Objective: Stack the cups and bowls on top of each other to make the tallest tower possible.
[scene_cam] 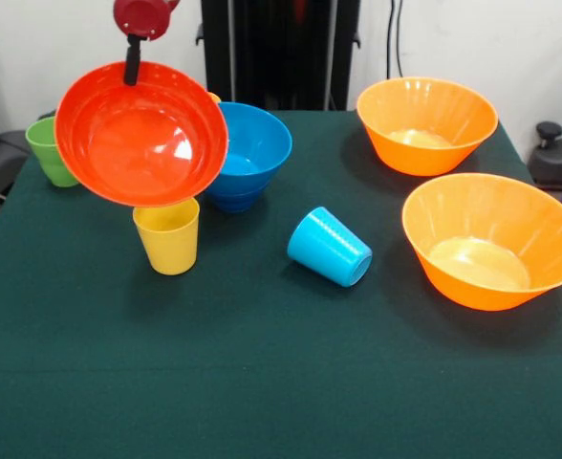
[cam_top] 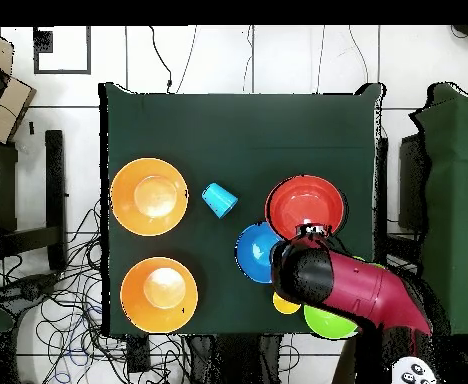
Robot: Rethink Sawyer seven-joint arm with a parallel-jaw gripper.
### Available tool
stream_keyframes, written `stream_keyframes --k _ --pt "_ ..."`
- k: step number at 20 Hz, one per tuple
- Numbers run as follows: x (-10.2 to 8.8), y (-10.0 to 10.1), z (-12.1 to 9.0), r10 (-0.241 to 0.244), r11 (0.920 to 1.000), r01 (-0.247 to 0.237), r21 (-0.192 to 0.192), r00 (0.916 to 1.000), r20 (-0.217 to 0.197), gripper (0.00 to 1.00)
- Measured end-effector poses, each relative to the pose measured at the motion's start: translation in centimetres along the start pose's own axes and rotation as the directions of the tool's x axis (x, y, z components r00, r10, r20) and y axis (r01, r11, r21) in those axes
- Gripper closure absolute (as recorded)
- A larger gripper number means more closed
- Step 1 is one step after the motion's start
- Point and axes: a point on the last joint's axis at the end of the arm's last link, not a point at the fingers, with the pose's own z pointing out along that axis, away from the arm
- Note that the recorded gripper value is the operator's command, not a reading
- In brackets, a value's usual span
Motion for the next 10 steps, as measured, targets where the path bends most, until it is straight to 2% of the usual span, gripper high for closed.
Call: stream_keyframes --k 10 --pt "2.3 -1.0 -0.8 0.012 0.9994 -0.012 0.032 0.9999 0.008 1.0"
